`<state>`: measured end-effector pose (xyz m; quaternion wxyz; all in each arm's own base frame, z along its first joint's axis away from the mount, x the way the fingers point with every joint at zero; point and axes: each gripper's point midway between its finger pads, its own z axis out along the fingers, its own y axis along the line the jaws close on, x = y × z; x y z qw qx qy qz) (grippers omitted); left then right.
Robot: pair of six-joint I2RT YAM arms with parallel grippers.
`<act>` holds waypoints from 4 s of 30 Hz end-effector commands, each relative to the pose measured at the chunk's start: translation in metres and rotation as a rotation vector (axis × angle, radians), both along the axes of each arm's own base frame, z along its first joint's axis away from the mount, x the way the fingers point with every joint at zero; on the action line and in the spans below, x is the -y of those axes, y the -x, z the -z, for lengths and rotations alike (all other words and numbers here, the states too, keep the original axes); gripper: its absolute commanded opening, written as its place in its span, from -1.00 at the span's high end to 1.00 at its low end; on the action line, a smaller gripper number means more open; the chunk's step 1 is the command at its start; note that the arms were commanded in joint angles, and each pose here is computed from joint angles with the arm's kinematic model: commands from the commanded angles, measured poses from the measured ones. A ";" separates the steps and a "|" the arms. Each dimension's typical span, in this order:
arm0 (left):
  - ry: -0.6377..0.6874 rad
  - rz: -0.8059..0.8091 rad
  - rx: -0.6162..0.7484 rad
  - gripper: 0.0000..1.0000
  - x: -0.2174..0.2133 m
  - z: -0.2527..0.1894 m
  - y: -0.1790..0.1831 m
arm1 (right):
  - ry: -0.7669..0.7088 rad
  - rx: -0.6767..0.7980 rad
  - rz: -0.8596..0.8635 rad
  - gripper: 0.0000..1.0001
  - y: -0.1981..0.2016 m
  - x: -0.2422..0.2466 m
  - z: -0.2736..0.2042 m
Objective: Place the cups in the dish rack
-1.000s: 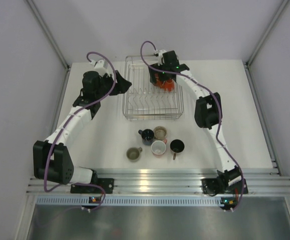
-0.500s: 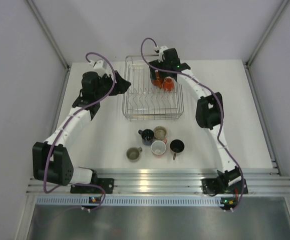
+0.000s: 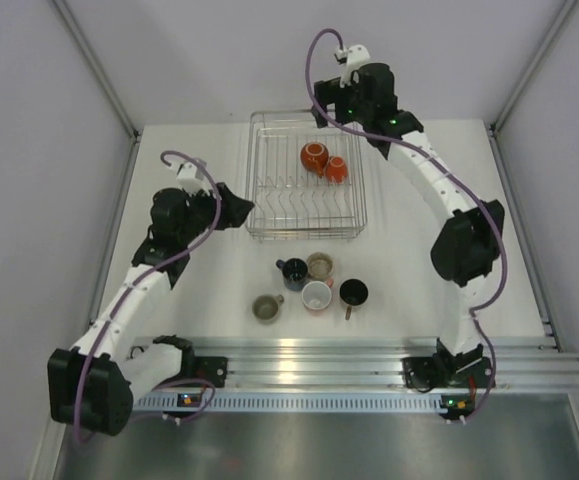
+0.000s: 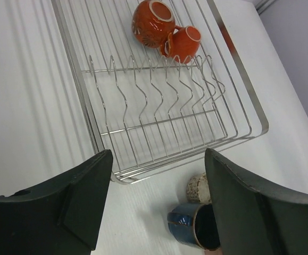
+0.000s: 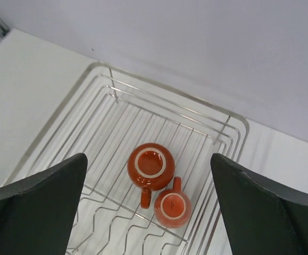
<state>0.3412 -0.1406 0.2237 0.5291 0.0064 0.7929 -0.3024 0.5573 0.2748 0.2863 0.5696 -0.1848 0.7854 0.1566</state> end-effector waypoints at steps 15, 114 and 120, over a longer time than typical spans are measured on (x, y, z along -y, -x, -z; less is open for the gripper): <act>-0.170 0.101 -0.134 -0.41 0.060 0.091 0.105 | -0.035 0.001 0.127 -0.99 0.135 0.078 0.014; 0.002 -0.052 0.182 1.00 0.064 -0.066 0.094 | -0.307 0.094 -0.078 -0.99 0.209 0.096 0.005; 0.247 0.243 0.297 1.00 0.106 -0.108 0.096 | -0.493 0.193 -0.318 -0.99 0.250 0.075 -0.037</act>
